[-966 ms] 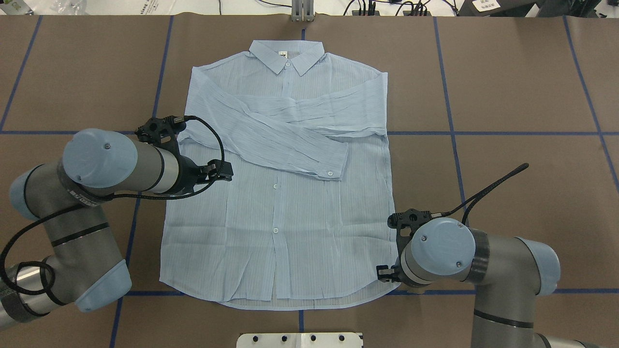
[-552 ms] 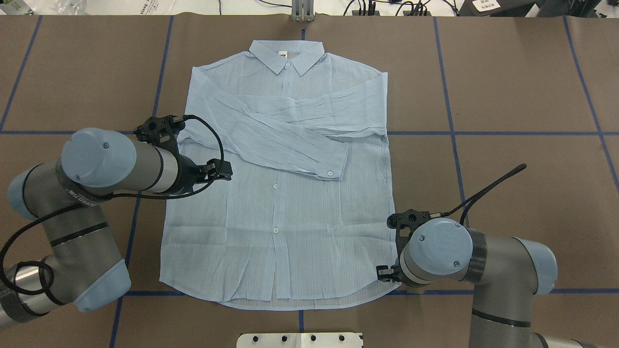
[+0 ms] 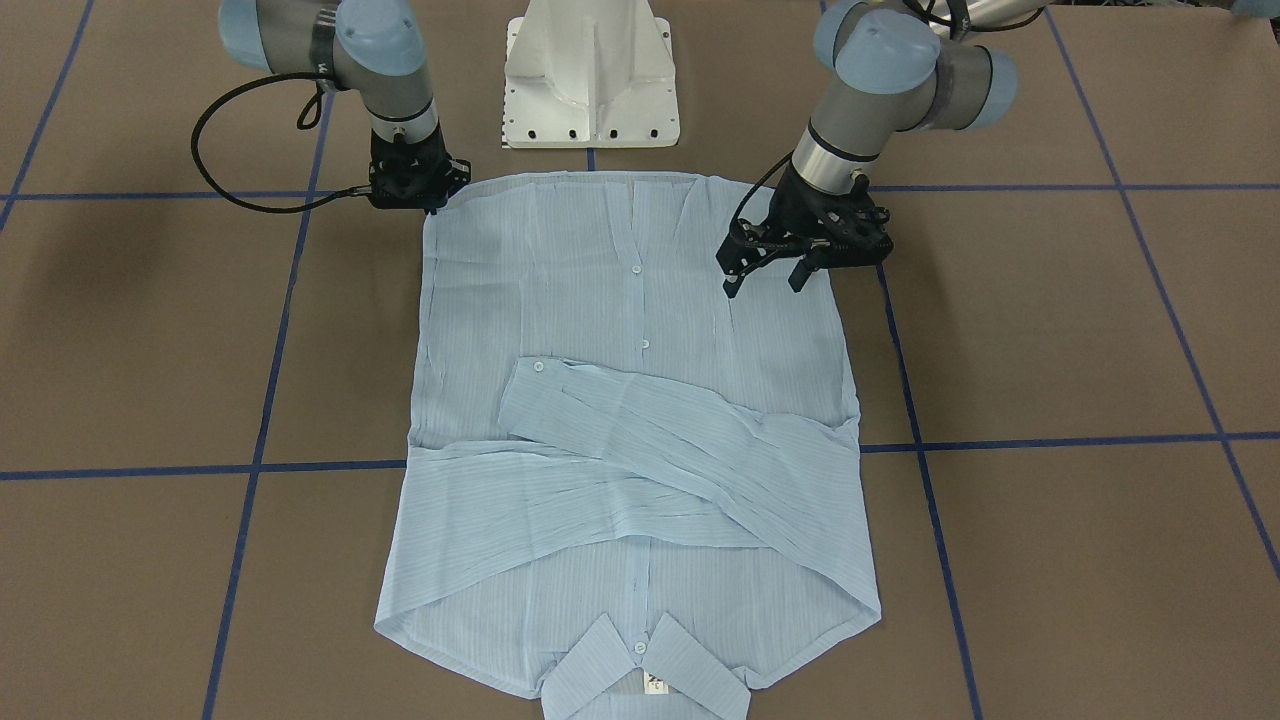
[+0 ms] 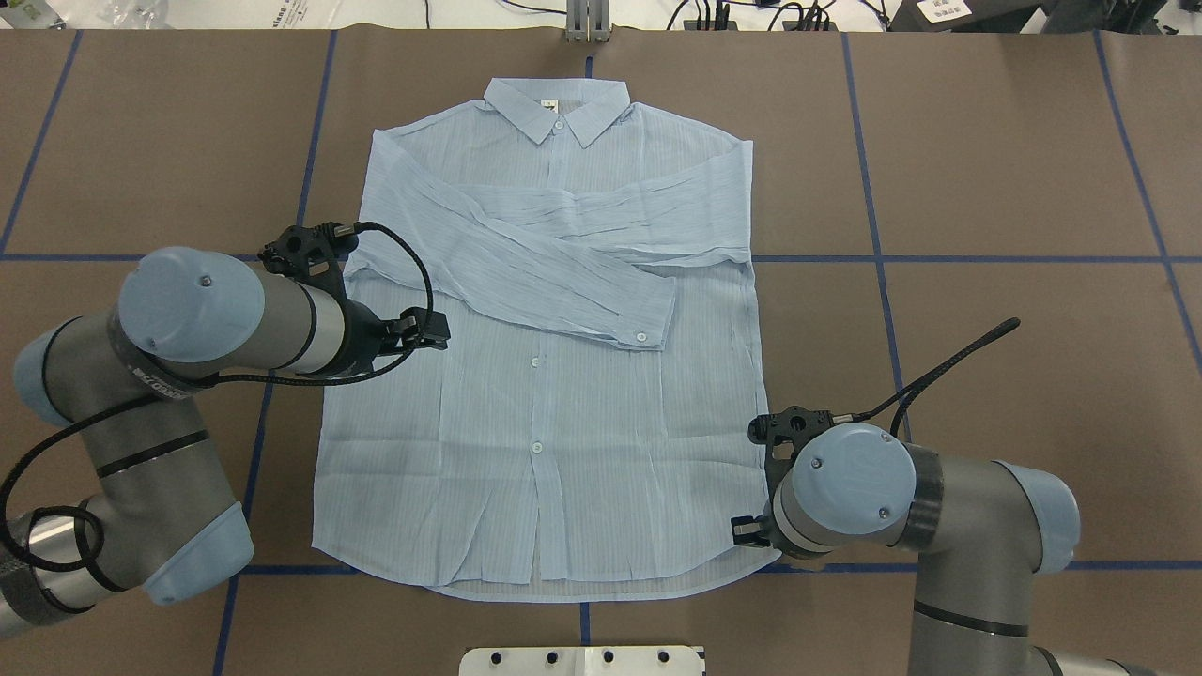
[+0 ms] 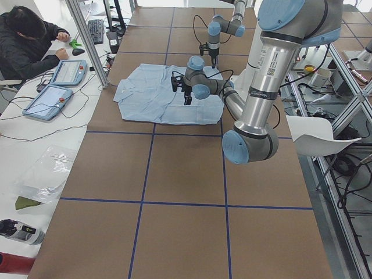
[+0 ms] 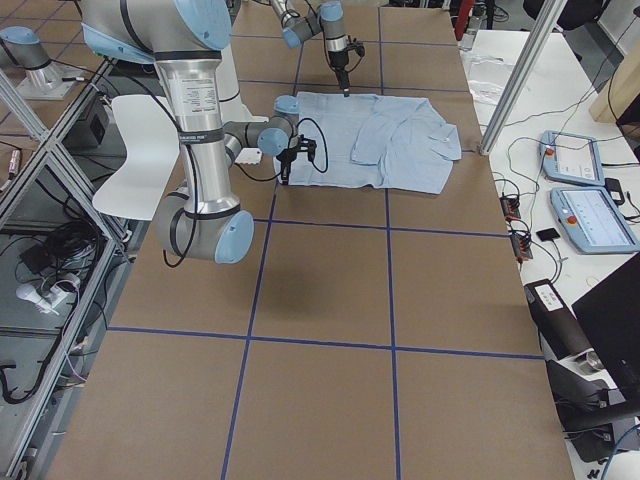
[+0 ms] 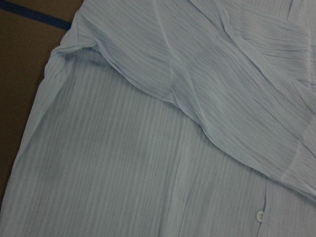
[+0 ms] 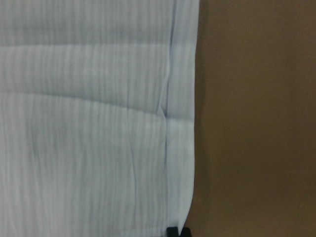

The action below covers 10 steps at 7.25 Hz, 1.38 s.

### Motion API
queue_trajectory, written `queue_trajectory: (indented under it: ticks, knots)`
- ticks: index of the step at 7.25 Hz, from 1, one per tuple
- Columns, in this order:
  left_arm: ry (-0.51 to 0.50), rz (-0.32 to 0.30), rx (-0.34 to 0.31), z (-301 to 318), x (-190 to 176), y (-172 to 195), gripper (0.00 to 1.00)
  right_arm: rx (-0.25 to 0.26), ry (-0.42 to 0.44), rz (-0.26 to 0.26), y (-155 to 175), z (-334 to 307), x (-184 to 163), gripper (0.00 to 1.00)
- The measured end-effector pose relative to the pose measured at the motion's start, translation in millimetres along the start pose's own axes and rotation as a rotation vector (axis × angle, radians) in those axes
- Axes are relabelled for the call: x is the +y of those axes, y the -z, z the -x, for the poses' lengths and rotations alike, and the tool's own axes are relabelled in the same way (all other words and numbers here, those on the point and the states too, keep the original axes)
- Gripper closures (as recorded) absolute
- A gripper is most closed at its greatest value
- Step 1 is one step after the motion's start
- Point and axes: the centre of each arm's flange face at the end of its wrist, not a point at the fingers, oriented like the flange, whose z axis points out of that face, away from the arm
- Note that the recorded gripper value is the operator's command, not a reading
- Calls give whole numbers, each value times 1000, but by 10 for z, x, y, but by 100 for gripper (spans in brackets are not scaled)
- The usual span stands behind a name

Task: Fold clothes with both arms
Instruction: 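Move both grippers to the hem corners nearest the robot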

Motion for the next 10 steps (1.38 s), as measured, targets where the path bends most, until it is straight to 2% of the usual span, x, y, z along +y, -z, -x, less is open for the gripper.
queue_trajectory:
  ticks: [3, 6, 10]
  knots:
    - [7, 5, -37, 350, 61, 48, 1, -47, -2, -21, 241, 121, -8, 100]
    - [2, 47, -114, 845, 366, -41, 2, -78, -25, -38, 402, 168, 6, 100]
    - [-12, 122, -171, 1018, 966, -250, 15, -96, -40, -46, 495, 172, -18, 100]
